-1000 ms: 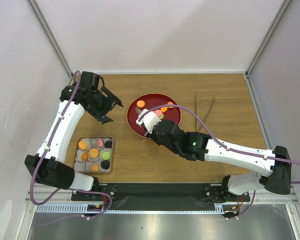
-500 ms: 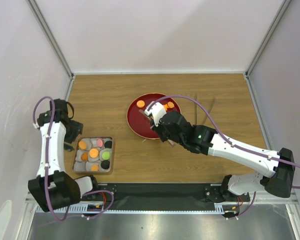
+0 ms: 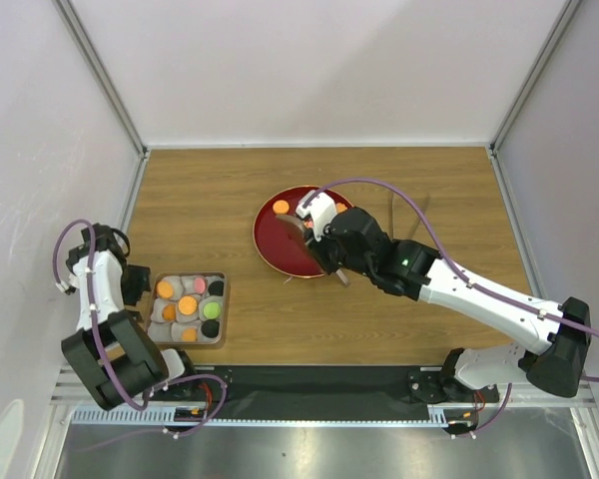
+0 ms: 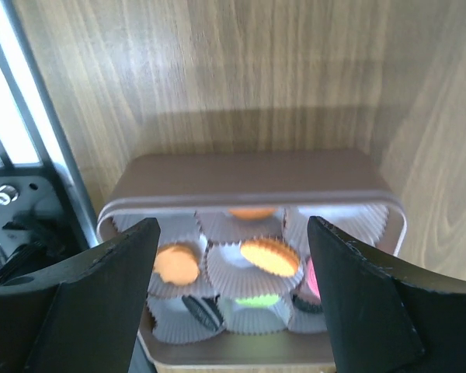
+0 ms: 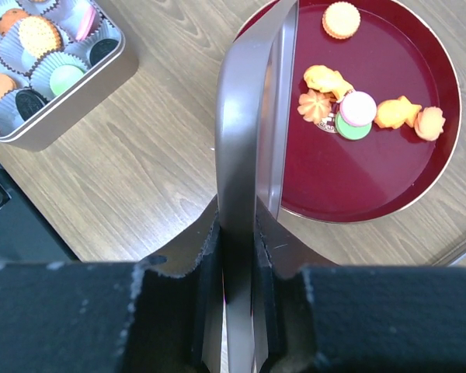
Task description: Pack the cookies
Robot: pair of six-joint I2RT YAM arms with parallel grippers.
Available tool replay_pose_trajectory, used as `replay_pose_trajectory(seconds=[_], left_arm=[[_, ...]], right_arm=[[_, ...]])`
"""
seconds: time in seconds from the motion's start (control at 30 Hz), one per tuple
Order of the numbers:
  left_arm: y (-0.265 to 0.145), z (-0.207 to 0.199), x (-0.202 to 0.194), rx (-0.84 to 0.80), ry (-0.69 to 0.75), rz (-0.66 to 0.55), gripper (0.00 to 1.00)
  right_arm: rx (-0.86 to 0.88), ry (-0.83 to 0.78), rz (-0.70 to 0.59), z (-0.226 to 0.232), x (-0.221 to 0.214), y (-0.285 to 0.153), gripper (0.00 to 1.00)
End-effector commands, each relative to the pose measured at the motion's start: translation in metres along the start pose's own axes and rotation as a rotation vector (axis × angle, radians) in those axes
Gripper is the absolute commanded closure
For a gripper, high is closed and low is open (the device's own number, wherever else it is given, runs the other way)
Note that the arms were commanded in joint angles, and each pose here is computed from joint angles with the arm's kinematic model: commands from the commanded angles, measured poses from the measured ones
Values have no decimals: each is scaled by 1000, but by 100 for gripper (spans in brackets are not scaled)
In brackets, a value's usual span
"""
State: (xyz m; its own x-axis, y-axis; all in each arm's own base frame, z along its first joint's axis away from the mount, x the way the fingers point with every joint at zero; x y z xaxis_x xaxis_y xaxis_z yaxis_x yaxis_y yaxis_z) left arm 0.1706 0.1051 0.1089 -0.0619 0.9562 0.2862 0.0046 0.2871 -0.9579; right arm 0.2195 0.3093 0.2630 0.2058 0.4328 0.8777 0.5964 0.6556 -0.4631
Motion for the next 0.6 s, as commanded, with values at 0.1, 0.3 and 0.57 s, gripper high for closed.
replay_pose_trajectory(seconds=[0.1, 0.3, 0.57], left_arm=[[25, -10, 6, -20, -32, 21, 17], [44, -10, -6, -5, -18, 77, 17], [55, 4, -29, 14, -68, 142, 20]], right_arm=[[5, 31, -85, -8, 27, -18, 100], [-1, 34, -85, -10, 25, -19, 100], [-10, 66, -88, -11, 21, -21, 100]])
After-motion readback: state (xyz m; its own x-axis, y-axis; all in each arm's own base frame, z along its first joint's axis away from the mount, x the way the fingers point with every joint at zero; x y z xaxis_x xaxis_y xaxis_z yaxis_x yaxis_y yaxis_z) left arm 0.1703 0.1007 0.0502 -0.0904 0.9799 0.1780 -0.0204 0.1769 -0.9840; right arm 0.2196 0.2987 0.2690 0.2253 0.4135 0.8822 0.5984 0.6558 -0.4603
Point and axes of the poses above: each gripper's point midway between its finger pads, its own y axis out along the fingers, its own z axis along the line the jaws close on, x = y × z, the point moved 2 cm from there along -y, back along the fingers, and after that the axes turned 5 degrees about -y, right-handed, at the moved point
